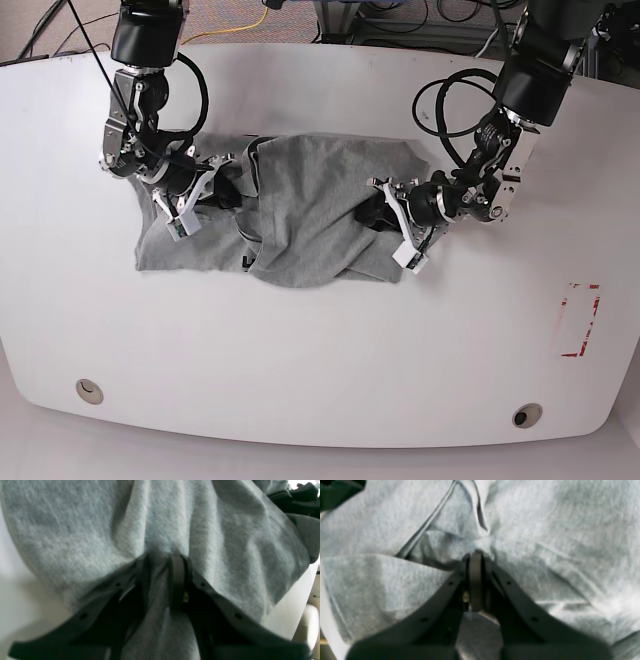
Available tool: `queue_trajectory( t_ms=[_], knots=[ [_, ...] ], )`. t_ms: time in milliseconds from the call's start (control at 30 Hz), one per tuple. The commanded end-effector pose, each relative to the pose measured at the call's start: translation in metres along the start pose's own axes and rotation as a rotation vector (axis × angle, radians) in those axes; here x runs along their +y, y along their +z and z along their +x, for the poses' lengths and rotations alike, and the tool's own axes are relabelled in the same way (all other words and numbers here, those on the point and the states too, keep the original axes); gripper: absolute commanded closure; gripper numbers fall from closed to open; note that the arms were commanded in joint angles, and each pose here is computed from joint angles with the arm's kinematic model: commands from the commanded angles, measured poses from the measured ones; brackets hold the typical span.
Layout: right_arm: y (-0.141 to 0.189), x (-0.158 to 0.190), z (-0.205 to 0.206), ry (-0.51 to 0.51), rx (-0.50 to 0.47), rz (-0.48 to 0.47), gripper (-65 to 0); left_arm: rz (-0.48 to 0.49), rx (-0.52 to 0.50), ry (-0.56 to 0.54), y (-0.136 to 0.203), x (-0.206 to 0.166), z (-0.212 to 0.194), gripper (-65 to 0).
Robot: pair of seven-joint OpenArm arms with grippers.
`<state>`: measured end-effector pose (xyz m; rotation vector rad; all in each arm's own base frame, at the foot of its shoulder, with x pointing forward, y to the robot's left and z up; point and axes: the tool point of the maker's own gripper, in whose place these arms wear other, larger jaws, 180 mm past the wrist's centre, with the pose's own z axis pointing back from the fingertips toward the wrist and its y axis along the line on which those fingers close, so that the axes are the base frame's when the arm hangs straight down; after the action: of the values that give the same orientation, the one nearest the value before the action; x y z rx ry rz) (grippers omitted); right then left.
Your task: Layout the t-shirt on the table in an organized manner, then fold the t-shirt properly
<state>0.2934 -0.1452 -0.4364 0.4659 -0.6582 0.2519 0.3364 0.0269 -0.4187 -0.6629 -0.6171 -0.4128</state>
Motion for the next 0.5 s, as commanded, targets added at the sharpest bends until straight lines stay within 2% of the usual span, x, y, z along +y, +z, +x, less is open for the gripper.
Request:
queue_trajectory(
  t_ms=[0, 33, 167, 333, 467],
  knots=[
    [0.013, -0.015, -0.016, 0.066, 0.143, -0.092, -16.5, 0.047, 0.051, -0.016, 0.002, 0.013, -0.009, -11.5],
    [0.014, -0.014, -0.014, 0.074, 0.143, -0.095, -18.9, 0.048, 0.053, -0.014, 0.002, 0.014, -0.010, -11.5],
    [0.028, -0.008, 0.014, 0.156, 0.111, -0.125, -36.1, 0.056, 0.059, -0.014, 0.002, 0.017, -0.011, -11.5],
    [0.048, 0.007, 0.050, 0.239, 0.031, -0.142, -51.8, 0.063, 0.071, -0.001, 0.002, 0.021, -0.017, -11.5],
    [0.076, -0.004, 0.079, 0.208, -0.058, -0.180, -64.2, 0.072, 0.084, 0.012, 0.002, 0.026, -0.023, -11.5]
  ],
)
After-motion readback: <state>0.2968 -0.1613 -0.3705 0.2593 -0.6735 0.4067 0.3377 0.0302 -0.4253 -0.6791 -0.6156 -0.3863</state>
